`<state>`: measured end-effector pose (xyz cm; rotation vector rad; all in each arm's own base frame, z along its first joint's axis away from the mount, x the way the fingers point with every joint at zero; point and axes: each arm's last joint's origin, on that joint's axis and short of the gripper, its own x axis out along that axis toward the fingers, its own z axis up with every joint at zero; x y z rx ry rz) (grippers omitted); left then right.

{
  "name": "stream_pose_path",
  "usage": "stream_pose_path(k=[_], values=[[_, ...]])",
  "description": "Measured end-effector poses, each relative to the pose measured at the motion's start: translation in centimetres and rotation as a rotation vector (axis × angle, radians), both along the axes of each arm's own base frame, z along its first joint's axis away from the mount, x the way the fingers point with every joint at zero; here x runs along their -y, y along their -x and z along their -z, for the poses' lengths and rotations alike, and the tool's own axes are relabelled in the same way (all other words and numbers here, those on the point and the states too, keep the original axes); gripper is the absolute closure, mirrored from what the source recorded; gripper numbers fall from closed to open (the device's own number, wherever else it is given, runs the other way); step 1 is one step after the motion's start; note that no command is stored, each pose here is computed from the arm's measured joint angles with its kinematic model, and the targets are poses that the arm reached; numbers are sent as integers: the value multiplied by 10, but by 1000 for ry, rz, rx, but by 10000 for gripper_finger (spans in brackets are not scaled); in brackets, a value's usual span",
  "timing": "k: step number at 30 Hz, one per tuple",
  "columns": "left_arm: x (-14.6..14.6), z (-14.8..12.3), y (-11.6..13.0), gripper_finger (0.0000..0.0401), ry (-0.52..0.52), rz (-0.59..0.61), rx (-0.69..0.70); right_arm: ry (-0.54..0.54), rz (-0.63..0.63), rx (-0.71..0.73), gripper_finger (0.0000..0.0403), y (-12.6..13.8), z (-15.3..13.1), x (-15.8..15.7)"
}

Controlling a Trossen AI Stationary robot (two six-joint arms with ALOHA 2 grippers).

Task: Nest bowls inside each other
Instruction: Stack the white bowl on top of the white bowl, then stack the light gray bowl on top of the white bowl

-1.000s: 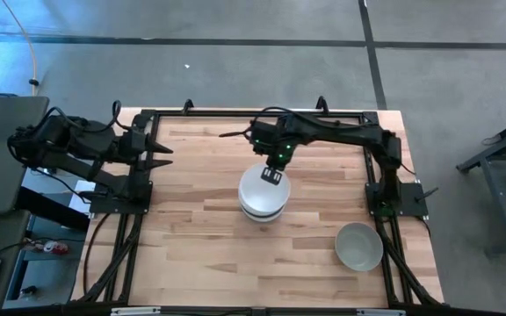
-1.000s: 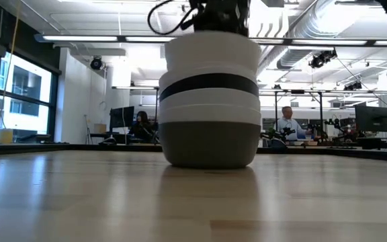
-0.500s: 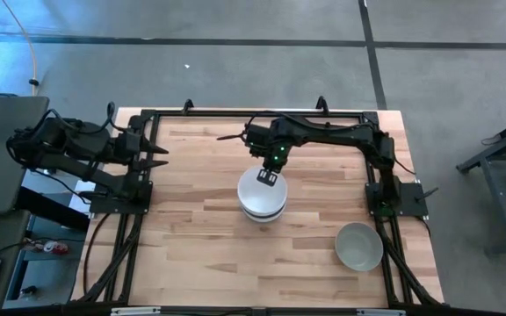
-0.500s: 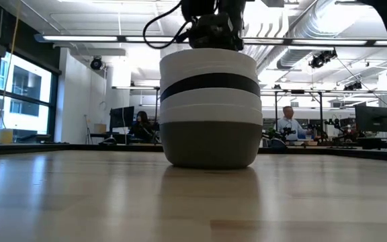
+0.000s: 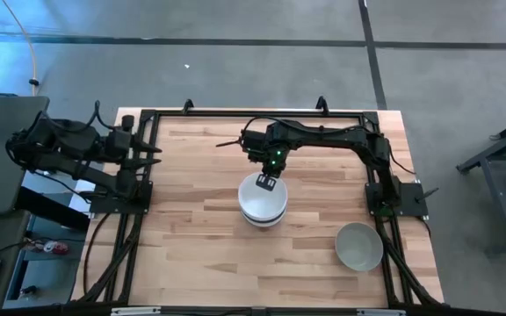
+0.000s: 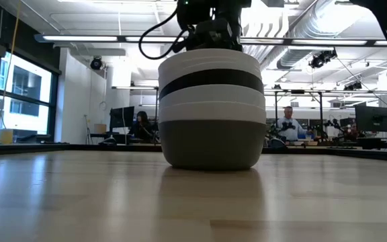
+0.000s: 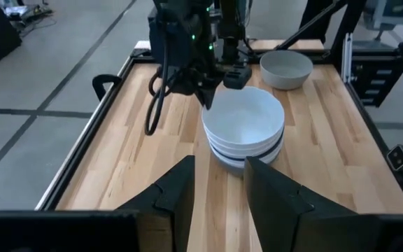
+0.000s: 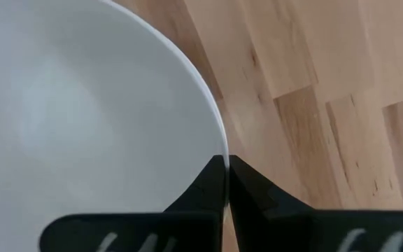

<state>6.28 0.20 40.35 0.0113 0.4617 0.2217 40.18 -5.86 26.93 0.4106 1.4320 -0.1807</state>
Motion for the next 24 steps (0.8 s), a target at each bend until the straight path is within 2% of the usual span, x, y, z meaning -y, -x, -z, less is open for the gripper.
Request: stream_pose_path(k=[6, 17, 24], values=[[0, -1, 2, 287, 1, 0, 13, -9, 16, 1, 387, 0, -1, 0], [0, -1, 2, 287, 1, 0, 12, -38, -5, 22, 255, 2, -5, 0], [0, -1, 2, 287, -2, -6, 11, -30, -2, 77, 207, 18, -32, 2]])
